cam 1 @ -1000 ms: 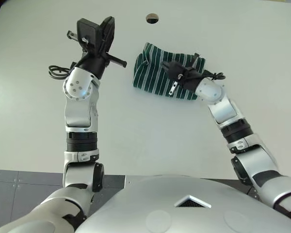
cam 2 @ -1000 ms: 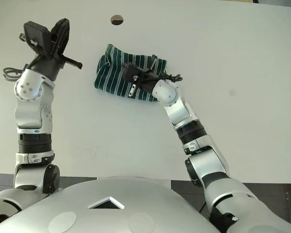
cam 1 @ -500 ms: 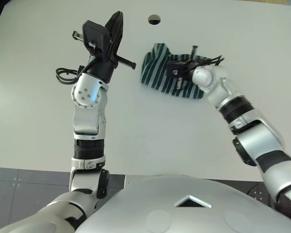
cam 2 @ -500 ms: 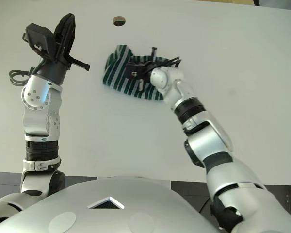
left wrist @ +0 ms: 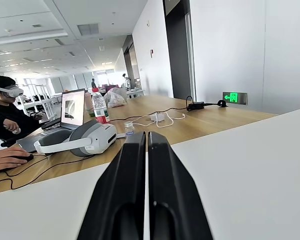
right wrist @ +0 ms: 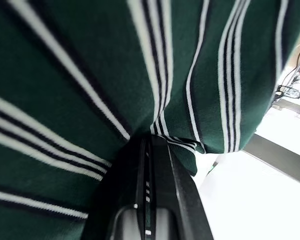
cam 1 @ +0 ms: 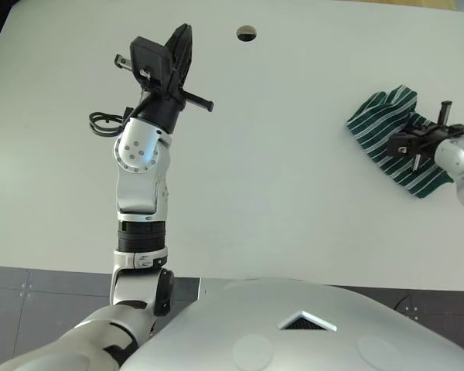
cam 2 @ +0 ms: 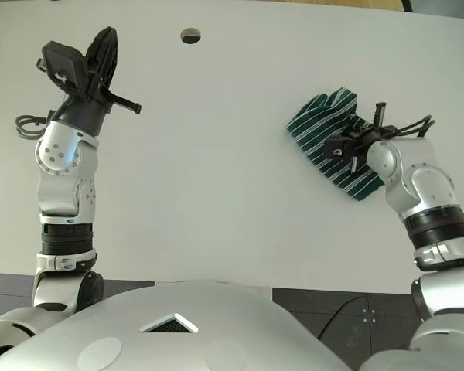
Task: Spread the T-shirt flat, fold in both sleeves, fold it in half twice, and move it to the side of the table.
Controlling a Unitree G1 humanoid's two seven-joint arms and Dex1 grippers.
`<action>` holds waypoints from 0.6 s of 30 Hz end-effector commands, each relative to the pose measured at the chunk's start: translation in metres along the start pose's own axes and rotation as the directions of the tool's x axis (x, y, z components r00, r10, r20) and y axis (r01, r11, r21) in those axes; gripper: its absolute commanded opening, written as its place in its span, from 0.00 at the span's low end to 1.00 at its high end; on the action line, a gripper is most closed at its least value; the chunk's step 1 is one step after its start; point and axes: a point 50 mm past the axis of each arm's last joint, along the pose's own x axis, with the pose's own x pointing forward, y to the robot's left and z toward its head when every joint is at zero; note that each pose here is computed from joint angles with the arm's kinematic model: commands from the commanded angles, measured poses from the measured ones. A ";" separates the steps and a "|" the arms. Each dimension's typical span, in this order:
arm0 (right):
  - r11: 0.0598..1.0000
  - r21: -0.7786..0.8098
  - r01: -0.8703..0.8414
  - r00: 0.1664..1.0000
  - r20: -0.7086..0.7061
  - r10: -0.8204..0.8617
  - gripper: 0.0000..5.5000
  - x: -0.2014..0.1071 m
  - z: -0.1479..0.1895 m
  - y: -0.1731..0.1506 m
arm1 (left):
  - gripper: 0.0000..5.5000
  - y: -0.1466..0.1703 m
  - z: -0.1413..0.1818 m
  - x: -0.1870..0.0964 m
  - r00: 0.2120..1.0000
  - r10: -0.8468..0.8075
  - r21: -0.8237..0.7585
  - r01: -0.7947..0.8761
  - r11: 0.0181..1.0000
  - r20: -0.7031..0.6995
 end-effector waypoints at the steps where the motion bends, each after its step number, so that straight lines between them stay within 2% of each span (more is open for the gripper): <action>1: 0.996 0.048 -0.076 0.996 0.056 0.073 0.02 -0.004 0.015 0.015 | 0.02 0.005 -0.006 -0.002 1.000 0.015 0.017 -0.014 1.000 -0.024; 3: 0.985 0.143 0.102 0.988 0.102 -0.117 0.02 -0.012 0.022 -0.015 | 0.02 0.007 -0.007 -0.005 0.999 0.021 0.016 -0.020 1.000 -0.028; 5: 0.926 0.267 0.268 0.936 0.157 -0.316 0.02 -0.024 0.031 -0.038 | 0.02 0.005 -0.012 -0.010 0.999 0.024 0.001 -0.024 1.000 -0.044; 6: 0.878 0.347 0.330 0.892 0.189 -0.411 0.02 -0.032 0.037 -0.044 | 0.02 0.002 -0.015 -0.013 0.998 0.019 -0.010 -0.020 1.000 -0.056; 8: 0.712 0.547 0.441 0.741 0.225 -0.632 0.02 -0.053 0.052 -0.054 | 0.02 -0.004 -0.020 -0.023 0.997 0.015 -0.029 -0.017 0.999 -0.071; 10: 0.421 0.859 0.291 0.532 0.220 -0.818 0.02 -0.076 0.073 -0.051 | 0.02 -0.011 -0.023 -0.038 0.997 0.026 -0.067 -0.031 0.997 -0.078; 12: 0.216 0.964 0.156 0.423 0.132 -0.896 0.02 -0.089 0.083 -0.036 | 0.02 -0.016 -0.027 -0.052 0.995 0.038 -0.075 -0.044 0.996 -0.088; 15: 0.052 0.995 0.082 0.386 0.016 -0.922 0.02 -0.094 0.092 -0.013 | 0.02 -0.016 -0.028 -0.074 0.993 0.073 -0.003 -0.074 0.997 -0.088; 18: -0.001 0.989 0.145 0.345 -0.052 -0.937 0.02 -0.104 0.093 -0.001 | 0.02 -0.009 -0.026 -0.093 0.982 0.173 -0.001 -0.174 0.985 -0.079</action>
